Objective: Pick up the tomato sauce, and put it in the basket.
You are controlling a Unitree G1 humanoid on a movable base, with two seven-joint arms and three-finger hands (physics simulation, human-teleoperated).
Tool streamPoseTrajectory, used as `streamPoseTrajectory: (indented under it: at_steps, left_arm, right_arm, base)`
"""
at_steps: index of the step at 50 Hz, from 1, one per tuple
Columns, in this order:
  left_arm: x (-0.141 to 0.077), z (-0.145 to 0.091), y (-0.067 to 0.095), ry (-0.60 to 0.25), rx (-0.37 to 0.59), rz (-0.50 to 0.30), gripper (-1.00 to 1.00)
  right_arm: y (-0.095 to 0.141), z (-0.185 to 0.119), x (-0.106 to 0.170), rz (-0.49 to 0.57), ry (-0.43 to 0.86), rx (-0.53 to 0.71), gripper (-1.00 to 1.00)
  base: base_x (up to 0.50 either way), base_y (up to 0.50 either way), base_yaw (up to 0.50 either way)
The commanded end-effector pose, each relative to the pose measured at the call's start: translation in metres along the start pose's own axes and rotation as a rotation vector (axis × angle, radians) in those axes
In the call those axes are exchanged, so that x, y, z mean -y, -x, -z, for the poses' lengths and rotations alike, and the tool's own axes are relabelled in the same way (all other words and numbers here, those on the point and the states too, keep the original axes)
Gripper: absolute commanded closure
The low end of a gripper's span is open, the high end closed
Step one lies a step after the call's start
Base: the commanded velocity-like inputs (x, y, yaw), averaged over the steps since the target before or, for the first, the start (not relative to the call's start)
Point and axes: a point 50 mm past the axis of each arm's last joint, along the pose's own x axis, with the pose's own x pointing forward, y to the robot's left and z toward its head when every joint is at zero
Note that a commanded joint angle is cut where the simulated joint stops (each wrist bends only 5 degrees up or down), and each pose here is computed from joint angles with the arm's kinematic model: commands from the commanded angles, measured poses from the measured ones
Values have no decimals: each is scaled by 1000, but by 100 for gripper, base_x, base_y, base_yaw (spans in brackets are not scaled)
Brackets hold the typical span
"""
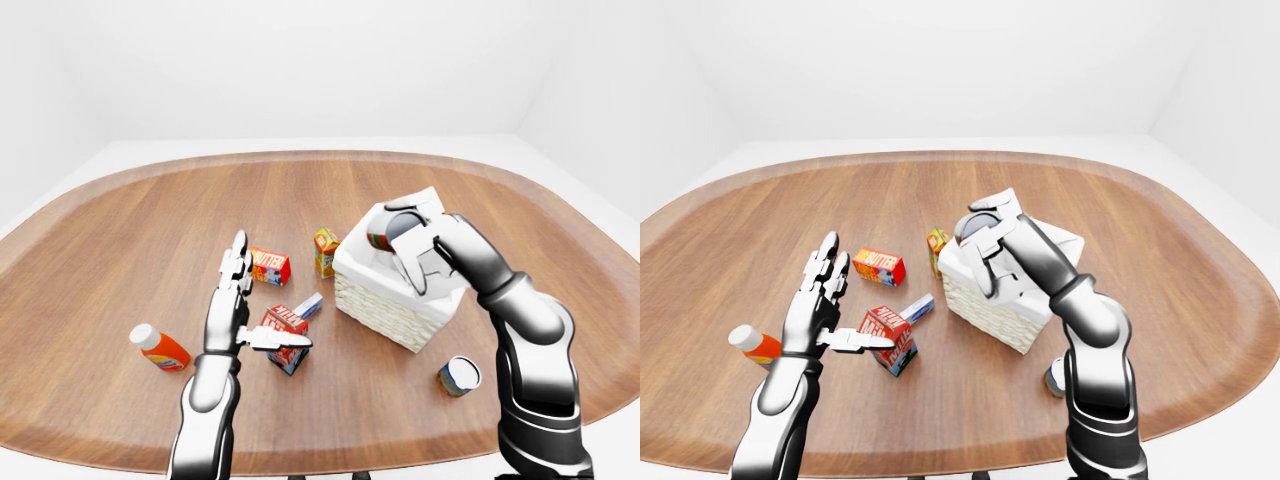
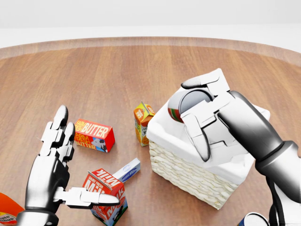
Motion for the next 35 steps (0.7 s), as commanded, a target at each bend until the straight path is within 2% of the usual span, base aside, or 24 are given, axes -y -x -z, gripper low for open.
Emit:
streamPoseTrajectory:
  at_steps: [1, 9, 16, 22, 35]
  left_arm:
    - [0, 2, 0, -1, -8, 1, -100]
    - [0, 0, 0, -1, -2, 1, -100]
    - [0, 2, 0, -1, -7, 2, -100]
    - [0, 0, 0, -1, -2, 0, -100]
    - [0, 1, 0, -1, -5, -1, -100]
  right_arm:
    - [-17, 9, 28, 87, 33, -24, 100]
    - [-41, 23, 50, 149, 14, -62, 100]
    - [-52, 35, 61, 189, -14, -108, 100]
    - [-64, 62, 70, 220, -54, -227, 100]
    - [-72, 92, 77, 253, -99, -372, 100]
  base:
    - [0, 0, 0]
    - [0, 0, 0]
    - [0, 0, 0]
    - [0, 0, 0]
    - [0, 0, 0]
